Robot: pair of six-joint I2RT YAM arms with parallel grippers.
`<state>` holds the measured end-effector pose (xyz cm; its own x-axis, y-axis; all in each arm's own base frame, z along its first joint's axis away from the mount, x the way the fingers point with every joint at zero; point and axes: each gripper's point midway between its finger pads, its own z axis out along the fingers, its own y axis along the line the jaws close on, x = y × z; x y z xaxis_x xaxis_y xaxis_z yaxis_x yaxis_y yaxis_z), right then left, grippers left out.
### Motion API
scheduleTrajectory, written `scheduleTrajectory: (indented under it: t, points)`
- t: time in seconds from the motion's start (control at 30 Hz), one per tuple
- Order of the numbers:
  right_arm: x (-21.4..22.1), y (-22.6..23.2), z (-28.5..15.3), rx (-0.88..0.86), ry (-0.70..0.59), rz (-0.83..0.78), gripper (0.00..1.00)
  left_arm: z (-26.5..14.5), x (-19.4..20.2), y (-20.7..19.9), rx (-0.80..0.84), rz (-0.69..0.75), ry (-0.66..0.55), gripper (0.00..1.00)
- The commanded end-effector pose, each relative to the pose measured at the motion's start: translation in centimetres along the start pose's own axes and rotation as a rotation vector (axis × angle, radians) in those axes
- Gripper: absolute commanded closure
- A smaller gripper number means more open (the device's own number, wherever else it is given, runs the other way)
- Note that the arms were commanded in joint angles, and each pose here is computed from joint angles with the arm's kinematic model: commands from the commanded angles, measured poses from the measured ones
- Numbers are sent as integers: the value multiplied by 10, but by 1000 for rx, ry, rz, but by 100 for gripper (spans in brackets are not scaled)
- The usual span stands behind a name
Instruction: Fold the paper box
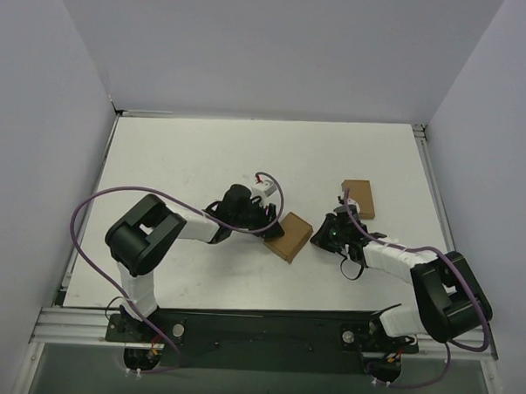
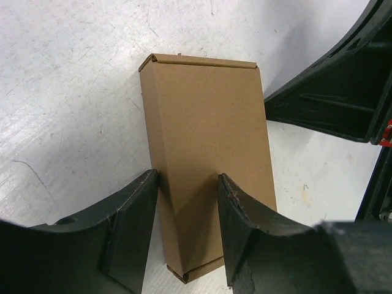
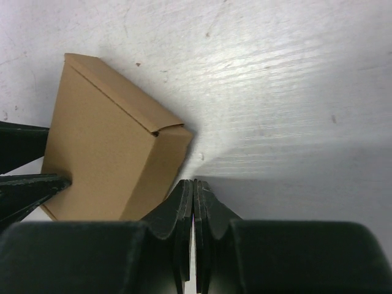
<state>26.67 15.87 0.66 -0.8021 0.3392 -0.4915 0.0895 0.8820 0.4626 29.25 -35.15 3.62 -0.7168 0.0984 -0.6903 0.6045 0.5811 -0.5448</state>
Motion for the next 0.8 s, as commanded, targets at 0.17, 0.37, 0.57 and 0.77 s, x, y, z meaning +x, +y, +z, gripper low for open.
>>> scheduleTrajectory:
  t: [0.17,0.37,0.57,0.77]
  points:
    - [-11,-25,-6,151,6,-55,99,7,-43,-9,58,42,-89,47]
    - [-9,-16,1,118,26,-58,100,14,-50,-8,56,41,-99,46]
    - [-16,-12,10,108,14,-81,100,24,-39,2,44,44,-56,48]
    - [-19,-4,18,91,15,-130,100,28,-31,4,49,52,-33,56]
